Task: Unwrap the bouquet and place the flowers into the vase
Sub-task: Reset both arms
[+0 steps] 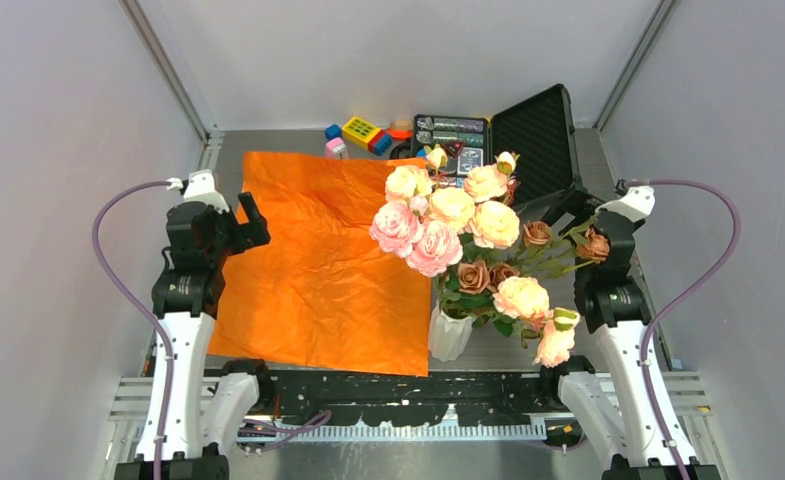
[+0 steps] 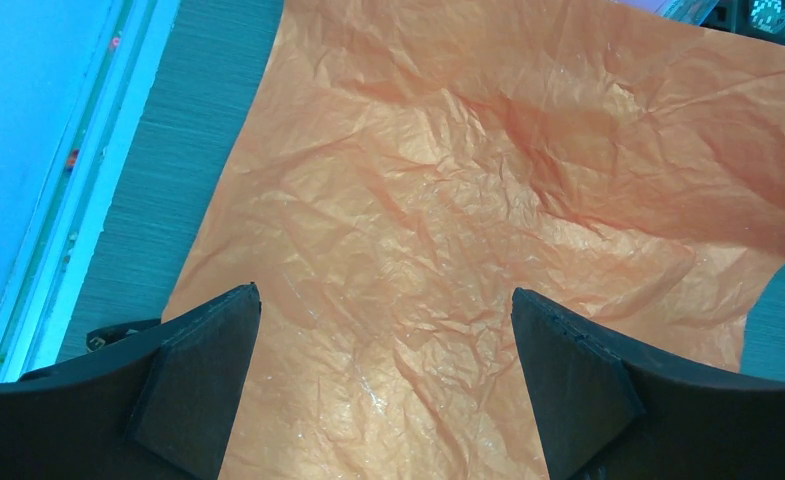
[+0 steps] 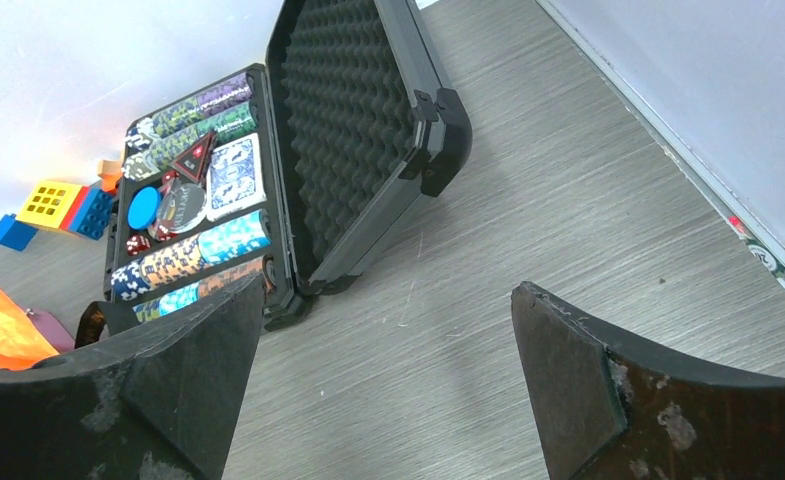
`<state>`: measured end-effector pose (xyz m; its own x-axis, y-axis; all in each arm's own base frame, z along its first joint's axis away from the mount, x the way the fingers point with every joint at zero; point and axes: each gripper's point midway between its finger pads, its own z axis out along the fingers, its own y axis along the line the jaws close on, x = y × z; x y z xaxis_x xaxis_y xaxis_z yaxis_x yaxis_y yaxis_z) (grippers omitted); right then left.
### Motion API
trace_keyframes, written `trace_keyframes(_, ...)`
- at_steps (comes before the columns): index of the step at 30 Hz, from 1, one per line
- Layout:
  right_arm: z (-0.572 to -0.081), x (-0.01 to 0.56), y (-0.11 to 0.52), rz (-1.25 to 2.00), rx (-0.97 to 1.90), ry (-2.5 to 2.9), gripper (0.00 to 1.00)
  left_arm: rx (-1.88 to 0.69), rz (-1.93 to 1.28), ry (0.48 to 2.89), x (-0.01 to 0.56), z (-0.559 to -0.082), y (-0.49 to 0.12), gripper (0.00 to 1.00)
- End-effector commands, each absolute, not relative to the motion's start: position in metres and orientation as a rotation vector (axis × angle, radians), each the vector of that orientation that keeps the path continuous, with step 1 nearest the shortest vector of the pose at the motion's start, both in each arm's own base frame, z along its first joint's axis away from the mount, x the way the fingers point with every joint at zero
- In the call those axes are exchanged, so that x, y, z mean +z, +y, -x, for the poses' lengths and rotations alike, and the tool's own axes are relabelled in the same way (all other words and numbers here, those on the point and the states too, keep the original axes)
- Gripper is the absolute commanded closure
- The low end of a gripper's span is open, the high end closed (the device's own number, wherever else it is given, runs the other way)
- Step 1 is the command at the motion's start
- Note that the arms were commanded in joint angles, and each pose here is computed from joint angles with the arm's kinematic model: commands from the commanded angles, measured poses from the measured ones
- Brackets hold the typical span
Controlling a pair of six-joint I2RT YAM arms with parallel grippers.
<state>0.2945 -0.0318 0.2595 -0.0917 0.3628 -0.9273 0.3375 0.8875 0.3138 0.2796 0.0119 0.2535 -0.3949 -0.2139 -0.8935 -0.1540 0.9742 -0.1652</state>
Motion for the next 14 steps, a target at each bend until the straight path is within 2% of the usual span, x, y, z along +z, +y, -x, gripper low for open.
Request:
trace_keyframes(1, -0.3017, 0.2753, -0.0375, -0.557, 0.012, 1.615, 0.02, -0.028, 0.232, 1.921, 0.268, -0.2824, 0.0167, 0.0)
trace_keyframes(14, -0.3052, 0.2723, -0.0355, -0.553, 0.018, 1.633, 0.01, -0.04, 0.23, 1.933, 0.2652, -0.2817, 0.0148, 0.0)
